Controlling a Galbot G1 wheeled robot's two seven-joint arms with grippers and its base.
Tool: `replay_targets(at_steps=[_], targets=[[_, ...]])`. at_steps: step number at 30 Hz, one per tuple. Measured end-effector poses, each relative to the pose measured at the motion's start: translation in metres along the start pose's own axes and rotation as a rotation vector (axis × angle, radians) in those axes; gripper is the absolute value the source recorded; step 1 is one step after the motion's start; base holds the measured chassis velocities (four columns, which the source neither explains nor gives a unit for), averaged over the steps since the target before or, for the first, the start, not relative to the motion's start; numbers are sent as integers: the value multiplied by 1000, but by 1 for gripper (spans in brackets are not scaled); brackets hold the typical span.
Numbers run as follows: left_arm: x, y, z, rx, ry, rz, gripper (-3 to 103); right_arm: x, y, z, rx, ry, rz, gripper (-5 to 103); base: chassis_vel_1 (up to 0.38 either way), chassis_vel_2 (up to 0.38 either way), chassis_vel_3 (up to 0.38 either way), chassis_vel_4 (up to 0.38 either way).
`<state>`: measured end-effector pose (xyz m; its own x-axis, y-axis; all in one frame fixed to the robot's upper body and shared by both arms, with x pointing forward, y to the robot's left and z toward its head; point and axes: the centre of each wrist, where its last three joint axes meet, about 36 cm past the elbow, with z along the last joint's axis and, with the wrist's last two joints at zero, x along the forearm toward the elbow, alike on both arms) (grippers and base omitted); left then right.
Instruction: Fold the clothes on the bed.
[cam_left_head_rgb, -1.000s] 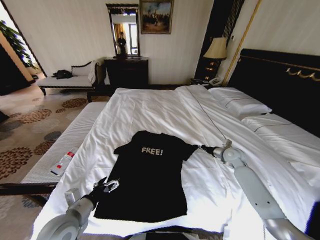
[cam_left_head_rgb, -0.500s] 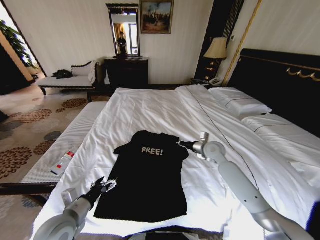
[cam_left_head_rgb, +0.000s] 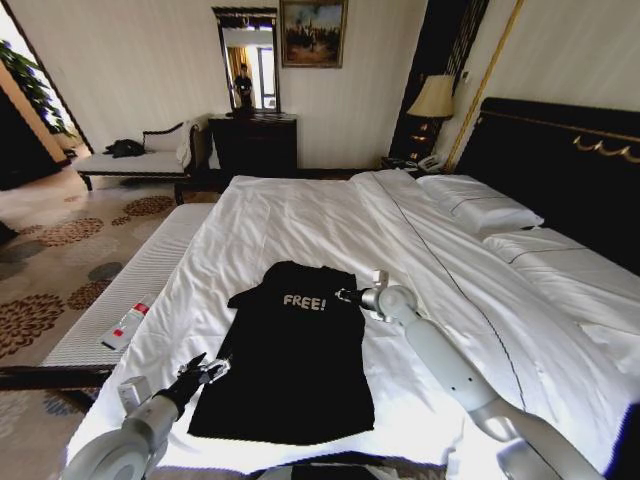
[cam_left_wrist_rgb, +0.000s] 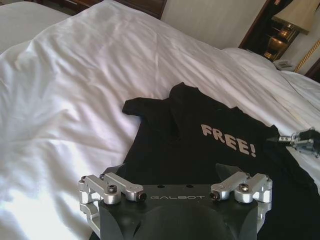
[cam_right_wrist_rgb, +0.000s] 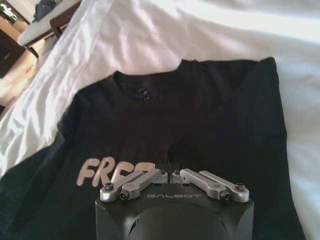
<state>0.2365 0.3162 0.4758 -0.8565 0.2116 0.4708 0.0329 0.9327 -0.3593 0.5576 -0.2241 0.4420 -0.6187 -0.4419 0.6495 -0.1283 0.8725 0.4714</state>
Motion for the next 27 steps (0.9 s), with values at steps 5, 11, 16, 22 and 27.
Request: replay_targets(at_steps=[5,11,16,22,27], targets=[[0,1,1,4,0,-3,100,-8,4,4,-1,11,-3,4,0,0,0,0],[-2,0,1,4,-3,-1,100,-5,10,9,10,11,-20,20,0,0,0,0],[-6,0,2,6,-3,0,100,12,15,7,31,-18,-51,42,0,0,0,0],[-17,-6,1,11,-10,17,100,42,6,6,35,-81,-41,64,0,0,0,0],[-42,-9,-6,3,-31,43,100,72,-29,15,-1,-131,29,80,0,0,0,0]])
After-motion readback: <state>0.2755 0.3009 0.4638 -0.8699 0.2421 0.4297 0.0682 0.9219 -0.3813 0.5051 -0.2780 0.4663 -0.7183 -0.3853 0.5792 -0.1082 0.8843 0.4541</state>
